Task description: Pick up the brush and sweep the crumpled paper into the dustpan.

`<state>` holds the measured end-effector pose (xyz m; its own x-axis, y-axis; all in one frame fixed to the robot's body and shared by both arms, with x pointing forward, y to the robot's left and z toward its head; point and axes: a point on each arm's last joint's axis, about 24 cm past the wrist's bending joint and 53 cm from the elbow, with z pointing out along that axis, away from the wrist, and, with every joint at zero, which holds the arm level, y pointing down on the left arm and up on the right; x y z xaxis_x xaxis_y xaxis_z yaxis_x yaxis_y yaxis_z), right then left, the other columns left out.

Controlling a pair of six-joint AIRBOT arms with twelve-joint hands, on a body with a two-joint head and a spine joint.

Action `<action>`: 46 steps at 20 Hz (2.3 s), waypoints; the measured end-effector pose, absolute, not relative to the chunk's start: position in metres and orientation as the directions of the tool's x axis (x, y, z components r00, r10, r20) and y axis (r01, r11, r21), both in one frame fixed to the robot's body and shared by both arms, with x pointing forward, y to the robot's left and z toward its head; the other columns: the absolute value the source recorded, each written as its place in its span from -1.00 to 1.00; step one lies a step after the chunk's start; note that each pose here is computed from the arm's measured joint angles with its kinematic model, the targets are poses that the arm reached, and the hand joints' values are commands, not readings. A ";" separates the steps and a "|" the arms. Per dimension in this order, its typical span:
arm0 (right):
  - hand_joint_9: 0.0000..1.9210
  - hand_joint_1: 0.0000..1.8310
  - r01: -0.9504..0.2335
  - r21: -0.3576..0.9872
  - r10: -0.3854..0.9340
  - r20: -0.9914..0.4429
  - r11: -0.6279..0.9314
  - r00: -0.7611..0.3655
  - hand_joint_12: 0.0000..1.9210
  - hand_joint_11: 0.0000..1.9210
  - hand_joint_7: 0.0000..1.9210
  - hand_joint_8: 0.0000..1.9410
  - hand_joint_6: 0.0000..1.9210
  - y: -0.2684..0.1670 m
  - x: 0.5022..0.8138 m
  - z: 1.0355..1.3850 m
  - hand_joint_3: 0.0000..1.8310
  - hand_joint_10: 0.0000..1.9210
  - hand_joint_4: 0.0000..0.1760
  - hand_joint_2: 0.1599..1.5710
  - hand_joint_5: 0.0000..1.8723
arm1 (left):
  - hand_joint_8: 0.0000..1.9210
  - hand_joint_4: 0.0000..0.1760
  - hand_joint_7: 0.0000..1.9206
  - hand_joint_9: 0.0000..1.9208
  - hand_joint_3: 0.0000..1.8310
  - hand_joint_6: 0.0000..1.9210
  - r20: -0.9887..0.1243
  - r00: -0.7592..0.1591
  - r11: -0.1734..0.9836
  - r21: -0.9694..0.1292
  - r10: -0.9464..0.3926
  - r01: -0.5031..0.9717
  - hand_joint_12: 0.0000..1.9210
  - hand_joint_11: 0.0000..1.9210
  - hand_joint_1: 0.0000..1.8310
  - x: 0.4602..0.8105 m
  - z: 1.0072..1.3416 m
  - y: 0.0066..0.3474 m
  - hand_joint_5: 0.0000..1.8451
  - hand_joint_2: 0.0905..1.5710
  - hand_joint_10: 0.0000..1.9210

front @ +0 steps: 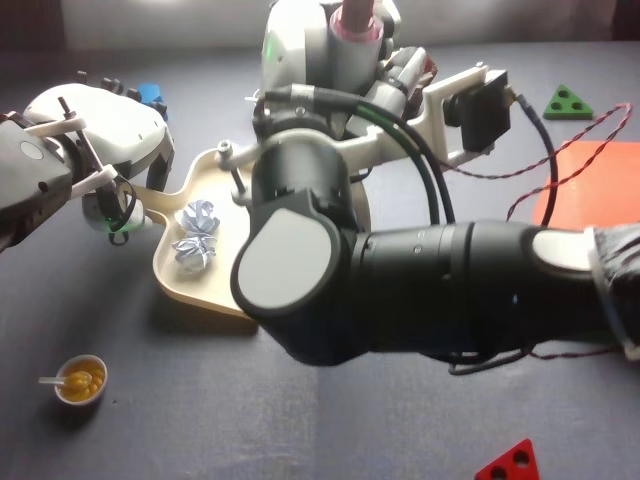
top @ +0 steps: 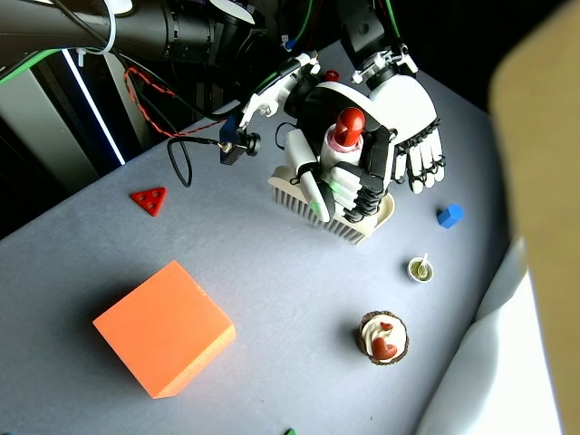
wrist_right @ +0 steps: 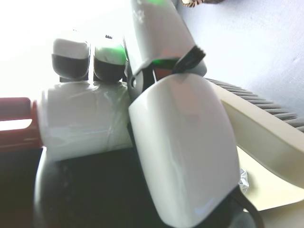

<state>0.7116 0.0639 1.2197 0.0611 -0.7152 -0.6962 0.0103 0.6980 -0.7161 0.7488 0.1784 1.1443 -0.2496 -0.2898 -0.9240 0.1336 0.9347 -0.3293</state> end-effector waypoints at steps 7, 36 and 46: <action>0.21 0.84 -0.007 -0.700 -0.698 -0.712 0.714 0.075 1.00 0.23 0.18 1.00 1.00 0.082 0.711 1.204 -1.00 1.00 1.00 0.36 0.14 | -1.00 -1.00 -0.58 -0.66 -1.00 0.10 -0.924 -0.249 0.935 -0.330 -0.291 0.132 -0.96 -0.70 0.22 0.749 1.145 0.179 0.01 0.42 -1.00; 0.23 0.82 0.058 -0.556 -0.557 -0.812 0.829 0.174 1.00 0.25 0.20 1.00 1.00 0.067 0.714 1.240 -1.00 1.00 1.00 0.37 0.13 | -1.00 -1.00 -0.57 -0.66 -1.00 0.08 -0.925 -0.246 0.936 -0.328 -0.290 0.130 -0.93 -0.70 0.24 0.749 1.145 0.181 0.01 0.42 -1.00; 0.21 0.82 0.075 -0.431 -0.433 -0.857 0.899 0.280 1.00 0.25 0.17 1.00 1.00 0.020 0.705 1.301 -1.00 1.00 1.00 0.36 0.12 | -1.00 -1.00 -0.58 -0.65 -1.00 0.11 -0.925 -0.245 0.936 -0.328 -0.291 0.129 -0.91 -0.70 0.23 0.749 1.146 0.181 0.00 0.43 -1.00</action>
